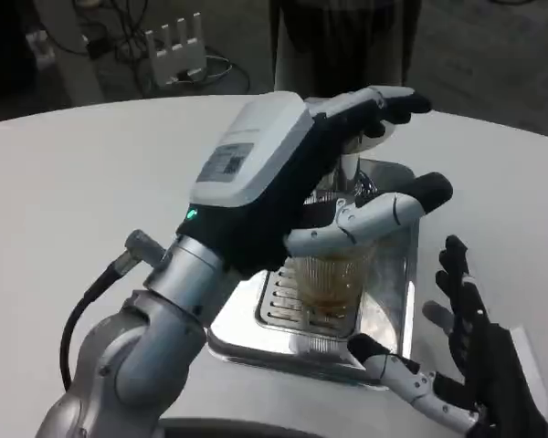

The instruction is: Grasp the cup under the faucet to collect the drink, then remove the cup.

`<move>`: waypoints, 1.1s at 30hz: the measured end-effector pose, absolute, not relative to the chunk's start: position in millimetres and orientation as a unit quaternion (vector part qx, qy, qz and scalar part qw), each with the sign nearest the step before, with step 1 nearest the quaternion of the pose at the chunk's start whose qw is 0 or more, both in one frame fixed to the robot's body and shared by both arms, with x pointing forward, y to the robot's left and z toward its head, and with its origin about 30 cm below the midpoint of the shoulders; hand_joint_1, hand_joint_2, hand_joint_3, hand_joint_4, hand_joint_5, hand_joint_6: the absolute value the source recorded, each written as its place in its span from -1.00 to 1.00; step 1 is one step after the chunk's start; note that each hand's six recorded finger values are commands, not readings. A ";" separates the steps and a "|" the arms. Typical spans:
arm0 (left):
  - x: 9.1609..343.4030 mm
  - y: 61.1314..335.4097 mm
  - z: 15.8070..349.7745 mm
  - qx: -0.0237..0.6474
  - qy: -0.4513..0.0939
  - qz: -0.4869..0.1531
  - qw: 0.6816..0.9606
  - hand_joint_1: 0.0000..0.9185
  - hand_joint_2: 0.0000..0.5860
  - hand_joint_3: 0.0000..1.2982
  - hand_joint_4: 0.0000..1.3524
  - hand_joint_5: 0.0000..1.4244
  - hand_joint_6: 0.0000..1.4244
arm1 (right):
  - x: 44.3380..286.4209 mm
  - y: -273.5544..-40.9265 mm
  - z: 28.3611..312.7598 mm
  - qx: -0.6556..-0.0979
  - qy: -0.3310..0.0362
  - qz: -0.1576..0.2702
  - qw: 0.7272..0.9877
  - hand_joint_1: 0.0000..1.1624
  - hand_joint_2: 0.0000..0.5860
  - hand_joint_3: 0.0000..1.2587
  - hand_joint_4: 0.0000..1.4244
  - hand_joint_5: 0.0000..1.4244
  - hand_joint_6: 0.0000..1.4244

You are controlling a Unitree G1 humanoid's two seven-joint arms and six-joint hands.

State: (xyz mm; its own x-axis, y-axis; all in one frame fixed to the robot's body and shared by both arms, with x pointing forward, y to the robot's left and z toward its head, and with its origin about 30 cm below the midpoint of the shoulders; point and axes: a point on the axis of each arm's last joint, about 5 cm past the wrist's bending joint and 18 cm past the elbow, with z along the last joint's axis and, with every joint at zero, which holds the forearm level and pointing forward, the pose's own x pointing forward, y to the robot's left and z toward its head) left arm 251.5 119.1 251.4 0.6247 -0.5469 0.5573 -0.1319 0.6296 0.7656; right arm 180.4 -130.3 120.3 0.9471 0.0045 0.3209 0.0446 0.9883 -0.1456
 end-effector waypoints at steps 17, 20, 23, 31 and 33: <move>255.4 117.6 253.5 0.434 -0.416 -0.133 0.788 -1.00 -0.55 -0.46 -0.53 -0.46 -0.61 | 203.5 -119.9 116.6 -0.090 -0.156 -0.013 0.984 0.36 -0.54 -1.00 -1.00 -1.00 -0.87; 255.5 118.3 253.8 0.436 -0.416 -0.133 0.787 -1.00 -0.55 -0.45 -0.53 -0.46 -0.61 | 207.4 -115.8 115.6 -0.092 -0.155 -0.010 0.983 0.36 -0.53 -1.00 -1.00 -1.00 -0.87; 255.7 118.9 254.5 0.439 -0.416 -0.134 0.785 -1.00 -0.55 -0.45 -0.53 -0.46 -0.61 | 216.1 -112.0 116.7 -0.094 -0.159 -0.011 0.983 0.36 -0.53 -1.00 -1.00 -1.00 -0.87; 256.2 120.1 256.6 0.443 -0.416 -0.134 0.783 -1.00 -0.55 -0.44 -0.53 -0.46 -0.61 | 230.6 -107.7 118.7 -0.094 -0.164 -0.015 0.982 0.36 -0.53 -1.00 -1.00 -1.00 -0.87; 256.2 120.4 256.6 0.444 -0.416 -0.133 0.783 -1.00 -0.55 -0.44 -0.53 -0.46 -0.61 | 232.6 -106.6 119.3 -0.094 -0.165 -0.016 0.982 0.36 -0.53 -1.00 -1.00 -1.00 -0.87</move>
